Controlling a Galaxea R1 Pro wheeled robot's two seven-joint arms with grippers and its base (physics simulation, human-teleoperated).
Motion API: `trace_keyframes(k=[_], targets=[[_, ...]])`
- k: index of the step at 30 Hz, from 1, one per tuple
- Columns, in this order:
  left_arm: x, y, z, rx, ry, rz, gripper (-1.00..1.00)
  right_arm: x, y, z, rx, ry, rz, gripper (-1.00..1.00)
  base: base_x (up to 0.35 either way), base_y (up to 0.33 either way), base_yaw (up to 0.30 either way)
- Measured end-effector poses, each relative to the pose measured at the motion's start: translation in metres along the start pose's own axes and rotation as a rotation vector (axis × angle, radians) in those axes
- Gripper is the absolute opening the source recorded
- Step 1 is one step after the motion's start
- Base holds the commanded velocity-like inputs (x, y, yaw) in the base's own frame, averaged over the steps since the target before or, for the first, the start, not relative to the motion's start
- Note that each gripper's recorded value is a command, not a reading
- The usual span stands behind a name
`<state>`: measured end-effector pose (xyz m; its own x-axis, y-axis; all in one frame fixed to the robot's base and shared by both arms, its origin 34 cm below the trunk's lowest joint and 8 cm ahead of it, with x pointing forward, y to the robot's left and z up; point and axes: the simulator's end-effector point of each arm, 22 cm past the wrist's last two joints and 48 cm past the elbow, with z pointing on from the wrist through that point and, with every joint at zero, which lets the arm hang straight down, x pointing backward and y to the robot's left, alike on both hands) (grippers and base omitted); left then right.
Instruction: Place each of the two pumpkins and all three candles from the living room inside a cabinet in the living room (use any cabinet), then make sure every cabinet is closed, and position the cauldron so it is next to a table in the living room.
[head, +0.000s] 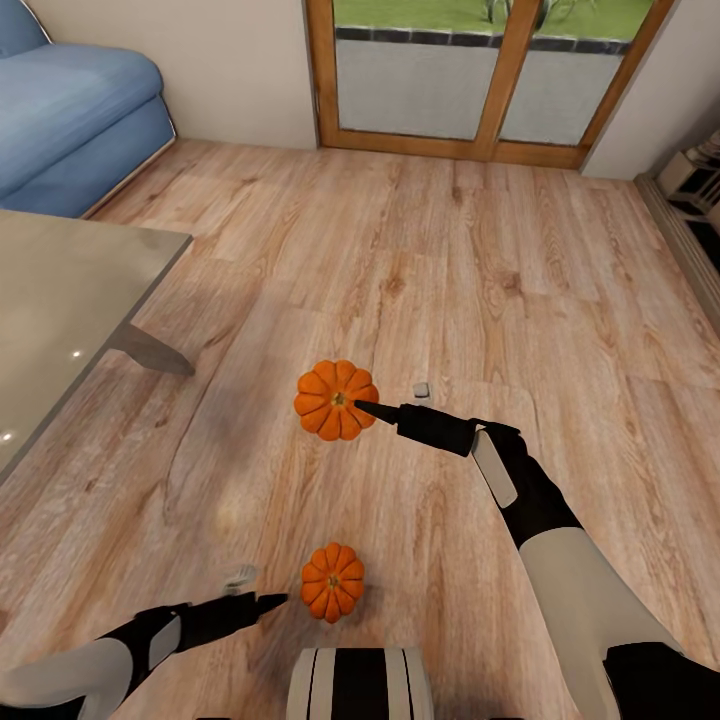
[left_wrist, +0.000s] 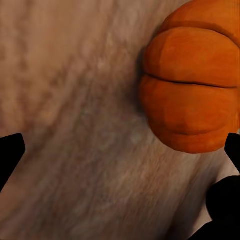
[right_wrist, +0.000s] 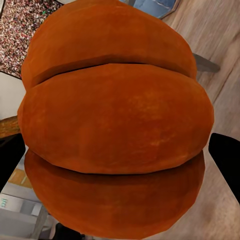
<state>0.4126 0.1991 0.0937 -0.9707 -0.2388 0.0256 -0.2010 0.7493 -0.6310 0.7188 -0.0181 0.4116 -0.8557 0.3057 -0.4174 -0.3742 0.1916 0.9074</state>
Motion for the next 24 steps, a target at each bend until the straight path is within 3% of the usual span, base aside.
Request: trace_keyframes(k=[6, 9, 14, 24], targets=[[0.001, -0.007, 0.005, 0.012, 0.001, 0.002, 1.0, 0.0, 0.0, 0.0, -0.001, -0.001, 0.001, -1.0, 0.0, 0.0, 0.0], [-0.006, -0.009, 0.005, 0.019, -0.029, 0.034, 1.0, -0.001, 0.0, -0.001, 0.0, -0.002, 0.001, -1.0, 0.0, 0.0, 0.0], [-0.008, -0.012, 0.006, 0.027, -0.04, 0.046, 1.0, -0.001, 0.0, -0.001, 0.0, -0.002, 0.001, -1.0, 0.013, 0.0, 0.0], [-0.006, -0.019, 0.009, 0.044, -0.037, 0.047, 1.0, -0.001, 0.0, -0.001, 0.0, -0.002, 0.001, -1.0, 0.154, 0.0, 0.0]])
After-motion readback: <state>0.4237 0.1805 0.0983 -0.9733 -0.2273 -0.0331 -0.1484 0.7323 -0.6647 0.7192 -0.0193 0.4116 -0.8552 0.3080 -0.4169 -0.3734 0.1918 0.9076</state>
